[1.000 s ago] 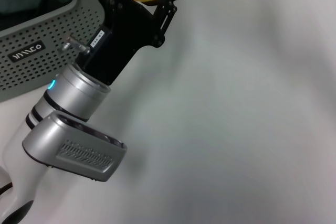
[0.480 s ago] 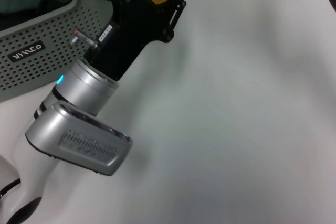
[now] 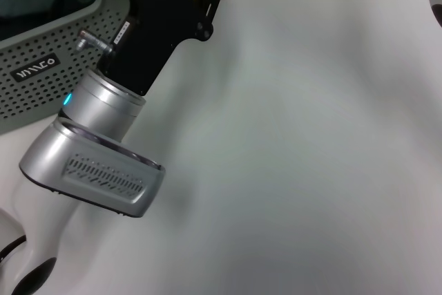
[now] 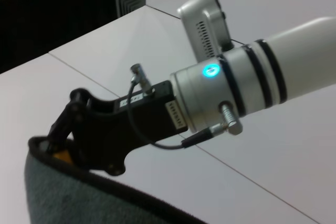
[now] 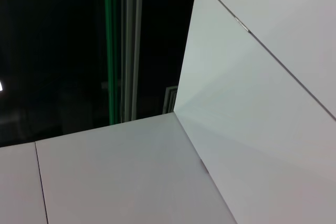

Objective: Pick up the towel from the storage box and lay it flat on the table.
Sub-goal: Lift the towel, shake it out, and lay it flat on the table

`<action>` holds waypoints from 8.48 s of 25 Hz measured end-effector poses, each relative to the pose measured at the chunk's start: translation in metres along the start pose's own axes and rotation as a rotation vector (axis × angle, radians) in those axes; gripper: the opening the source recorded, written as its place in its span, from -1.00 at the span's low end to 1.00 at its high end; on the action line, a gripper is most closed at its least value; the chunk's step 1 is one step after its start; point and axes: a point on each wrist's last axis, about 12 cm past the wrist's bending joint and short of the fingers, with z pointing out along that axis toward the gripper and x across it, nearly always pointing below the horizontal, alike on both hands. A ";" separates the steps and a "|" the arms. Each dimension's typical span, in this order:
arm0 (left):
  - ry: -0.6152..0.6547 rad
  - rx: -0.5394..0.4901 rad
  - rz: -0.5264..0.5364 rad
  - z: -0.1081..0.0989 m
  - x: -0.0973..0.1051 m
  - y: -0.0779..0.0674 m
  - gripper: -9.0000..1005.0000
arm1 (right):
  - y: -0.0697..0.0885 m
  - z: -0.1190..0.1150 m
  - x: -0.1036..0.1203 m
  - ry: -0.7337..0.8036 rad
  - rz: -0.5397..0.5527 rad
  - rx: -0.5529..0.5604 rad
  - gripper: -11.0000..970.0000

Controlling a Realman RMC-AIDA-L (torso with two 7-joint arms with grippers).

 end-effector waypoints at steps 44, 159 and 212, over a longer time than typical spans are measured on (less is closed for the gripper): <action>-0.021 0.047 -0.153 -0.002 -0.002 -0.005 -0.71 | -0.005 -0.015 -0.009 -0.056 -0.019 0.025 -0.95; 0.045 0.569 -1.265 0.021 0.059 0.134 -0.95 | 0.005 -0.211 -0.075 0.306 -0.586 0.014 -0.77; 0.771 0.604 -1.152 -0.046 0.102 0.068 -0.93 | -0.029 -0.265 0.037 0.674 -0.164 0.470 -0.69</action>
